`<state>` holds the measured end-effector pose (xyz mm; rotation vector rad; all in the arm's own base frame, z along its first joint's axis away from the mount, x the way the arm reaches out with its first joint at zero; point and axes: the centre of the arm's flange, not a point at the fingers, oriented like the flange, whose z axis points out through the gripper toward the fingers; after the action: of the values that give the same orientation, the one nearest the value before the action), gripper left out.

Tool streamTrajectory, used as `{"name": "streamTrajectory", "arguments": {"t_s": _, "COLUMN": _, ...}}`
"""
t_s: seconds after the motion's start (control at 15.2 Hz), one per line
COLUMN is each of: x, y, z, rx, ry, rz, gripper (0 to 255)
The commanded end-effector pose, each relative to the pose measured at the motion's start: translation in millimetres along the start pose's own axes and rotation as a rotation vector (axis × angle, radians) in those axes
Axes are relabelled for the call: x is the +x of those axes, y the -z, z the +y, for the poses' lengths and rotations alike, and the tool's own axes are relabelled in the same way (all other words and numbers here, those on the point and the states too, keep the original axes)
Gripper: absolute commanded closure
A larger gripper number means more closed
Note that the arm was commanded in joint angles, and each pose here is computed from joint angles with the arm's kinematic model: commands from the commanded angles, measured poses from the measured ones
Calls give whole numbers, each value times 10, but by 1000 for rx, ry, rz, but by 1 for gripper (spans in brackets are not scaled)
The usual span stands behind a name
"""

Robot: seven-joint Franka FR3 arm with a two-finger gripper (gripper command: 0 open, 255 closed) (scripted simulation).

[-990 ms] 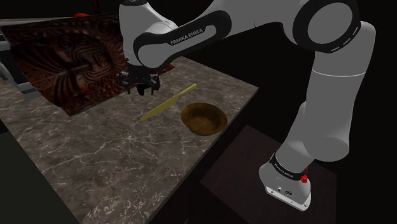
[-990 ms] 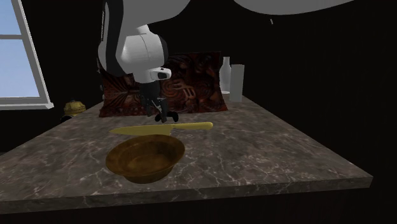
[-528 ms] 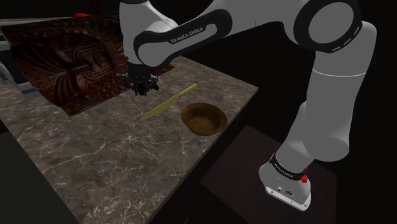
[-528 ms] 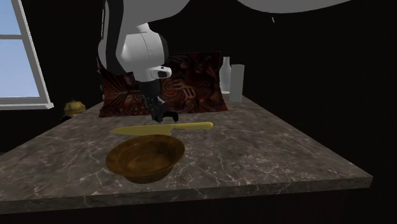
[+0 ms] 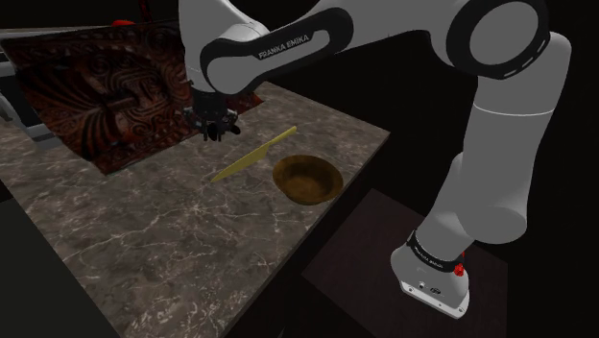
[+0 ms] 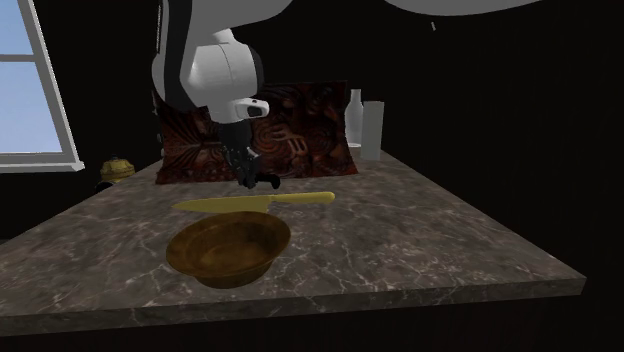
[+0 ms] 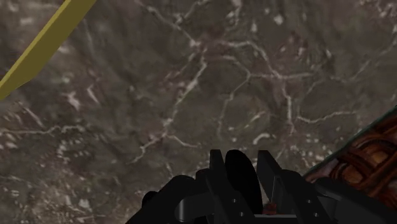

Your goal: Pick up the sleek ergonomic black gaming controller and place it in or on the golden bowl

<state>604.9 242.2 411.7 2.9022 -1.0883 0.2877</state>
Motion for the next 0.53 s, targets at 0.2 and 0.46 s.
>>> {"name": "streamTrajectory", "arguments": {"t_s": 0.2, "x": 49, "y": 254, "z": -20, "rx": 0, "ry": 0, "rz": 0, "gripper": 255}}
{"name": "streamTrajectory", "arguments": {"t_s": 0.46, "x": 88, "y": 462, "z": -28, "rx": 0, "ry": 0, "rz": 0, "gripper": 255}}
